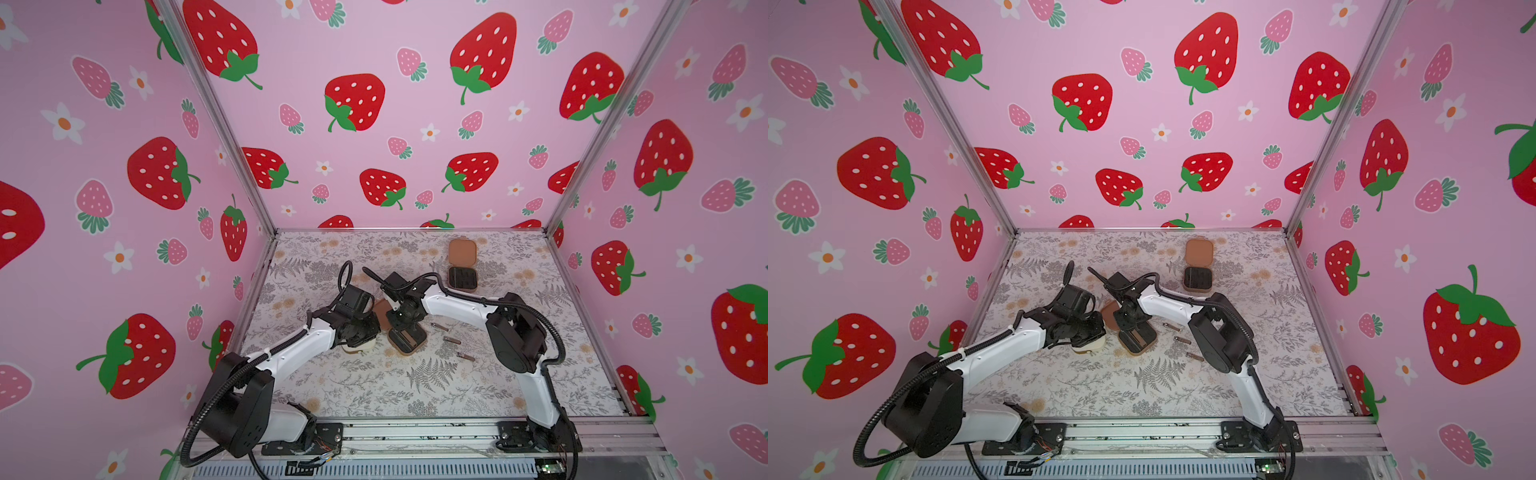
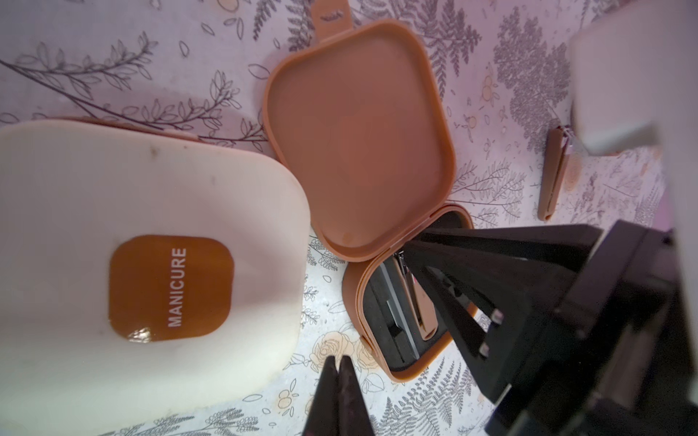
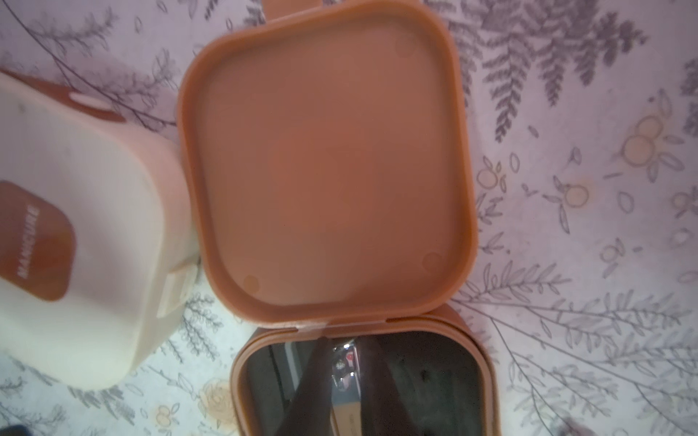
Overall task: Organize nail clipper sets
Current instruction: Place the nail clipper in the storage box, then adjust the nail clipper in the storage box.
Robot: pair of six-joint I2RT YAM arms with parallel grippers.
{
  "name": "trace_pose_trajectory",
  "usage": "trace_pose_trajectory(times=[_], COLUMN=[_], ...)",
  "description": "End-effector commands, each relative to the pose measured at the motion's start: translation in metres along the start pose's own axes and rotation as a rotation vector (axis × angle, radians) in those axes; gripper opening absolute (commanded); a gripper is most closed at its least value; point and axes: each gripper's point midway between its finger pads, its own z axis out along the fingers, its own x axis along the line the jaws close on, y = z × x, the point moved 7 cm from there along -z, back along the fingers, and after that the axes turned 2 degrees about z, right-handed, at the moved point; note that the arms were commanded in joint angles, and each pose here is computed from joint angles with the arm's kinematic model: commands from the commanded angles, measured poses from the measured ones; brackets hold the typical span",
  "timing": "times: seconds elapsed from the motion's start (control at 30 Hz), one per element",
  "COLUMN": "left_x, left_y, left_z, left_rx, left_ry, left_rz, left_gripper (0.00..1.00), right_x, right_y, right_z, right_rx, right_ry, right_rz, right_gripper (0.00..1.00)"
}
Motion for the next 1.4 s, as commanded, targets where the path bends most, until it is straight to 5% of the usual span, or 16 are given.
trace_pose_trajectory(times=[0.0,0.3,0.77,1.37], left_x=[-0.013,-0.034,-0.048,-0.016], left_y=[0.003,-0.002,-0.006,-0.02], left_z=[-0.013,-0.005,0.041,0.076], left_rx=[-0.009,0.062,0.11,0.157], left_ry=[-0.059,-0.158,-0.156,-0.011], left_rz=[0.032,0.065,0.005,-0.073], left_gripper=[0.0,0.0,0.0,0.0], right_x=[0.003,-0.012,-0.06,-0.083], right_y=[-0.005,-0.002,-0.04,-0.054], right_z=[-0.033,-0.092,-0.085,-0.084], right_rx=[-0.039,-0.194,-0.153,-0.142], right_ry=[0.015,0.084,0.098,0.092], right_rz=[-0.015,0.019,0.156,0.214], right_gripper=[0.18,0.22,0.23,0.23])
